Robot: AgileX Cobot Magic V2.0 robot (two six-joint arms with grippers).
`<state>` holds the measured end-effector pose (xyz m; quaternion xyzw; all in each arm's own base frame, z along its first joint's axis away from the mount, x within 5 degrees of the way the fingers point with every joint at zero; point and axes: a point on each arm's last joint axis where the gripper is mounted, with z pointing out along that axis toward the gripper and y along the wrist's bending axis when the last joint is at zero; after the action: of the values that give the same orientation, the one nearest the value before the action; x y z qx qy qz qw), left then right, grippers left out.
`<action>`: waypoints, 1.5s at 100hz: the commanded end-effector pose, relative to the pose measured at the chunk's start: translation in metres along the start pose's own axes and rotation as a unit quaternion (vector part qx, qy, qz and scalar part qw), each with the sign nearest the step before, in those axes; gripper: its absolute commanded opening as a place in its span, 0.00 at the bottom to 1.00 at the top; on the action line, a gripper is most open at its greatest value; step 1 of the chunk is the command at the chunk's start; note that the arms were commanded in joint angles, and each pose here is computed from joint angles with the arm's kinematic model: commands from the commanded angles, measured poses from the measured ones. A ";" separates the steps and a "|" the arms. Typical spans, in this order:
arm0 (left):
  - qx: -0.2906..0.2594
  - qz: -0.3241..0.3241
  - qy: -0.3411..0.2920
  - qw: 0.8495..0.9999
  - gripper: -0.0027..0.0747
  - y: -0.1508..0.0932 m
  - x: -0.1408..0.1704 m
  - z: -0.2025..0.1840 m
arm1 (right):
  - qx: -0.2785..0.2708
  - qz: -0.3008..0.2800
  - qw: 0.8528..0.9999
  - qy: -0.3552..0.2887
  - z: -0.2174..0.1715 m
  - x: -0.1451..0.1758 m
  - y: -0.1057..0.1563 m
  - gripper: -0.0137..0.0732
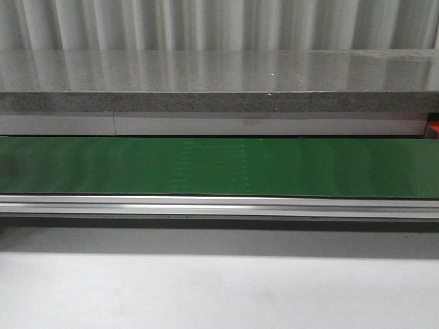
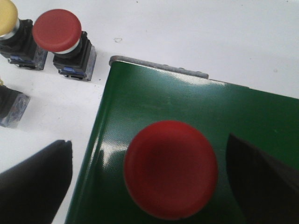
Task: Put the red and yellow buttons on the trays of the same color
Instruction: 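Lower the red button onto the conveyor and open the left gripper, then move the left gripper over a yellow push button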
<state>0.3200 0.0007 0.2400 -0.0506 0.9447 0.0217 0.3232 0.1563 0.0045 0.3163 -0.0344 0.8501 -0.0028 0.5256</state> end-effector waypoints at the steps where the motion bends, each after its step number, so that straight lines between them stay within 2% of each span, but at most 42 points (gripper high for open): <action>1: 0.018 -0.001 -0.073 0.997 0.86 -0.005 -0.019 -0.032 | 0.004 -0.006 0.998 -0.056 -0.007 -0.017 -0.001 0.08; 12: 0.023 0.001 -0.118 0.993 0.83 -0.005 -0.029 -0.059 | 0.004 -0.006 0.998 -0.056 -0.007 -0.017 -0.001 0.08; 24: 0.004 0.017 -0.169 0.986 0.83 0.003 -0.045 -0.091 | 0.004 -0.006 0.998 -0.056 -0.007 -0.017 -0.001 0.08; 42: -0.047 -0.016 -0.168 0.984 0.83 0.037 -0.053 -0.099 | 0.004 -0.006 0.998 -0.056 -0.007 -0.017 -0.001 0.08; 65: -0.112 -0.085 -0.105 0.984 0.83 0.092 -0.043 -0.075 | 0.004 -0.006 0.998 -0.056 -0.007 -0.017 -0.001 0.08; 82: -0.125 -0.114 -0.073 0.983 0.83 0.113 -0.037 -0.047 | 0.004 -0.006 0.998 -0.056 -0.007 -0.017 -0.001 0.08; 118: -0.112 -0.108 -0.066 0.986 0.83 0.120 -0.036 0.008 | 0.004 -0.006 0.998 -0.056 -0.007 -0.017 -0.001 0.08; 150: -0.110 -0.109 -0.047 0.987 0.83 0.128 -0.050 0.051 | 0.004 -0.006 0.998 -0.056 -0.007 -0.017 -0.001 0.08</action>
<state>0.3643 0.1325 0.2059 -0.1901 0.9299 0.0920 0.3012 0.1563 0.0045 0.3163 -0.0344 0.8501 -0.0028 0.5256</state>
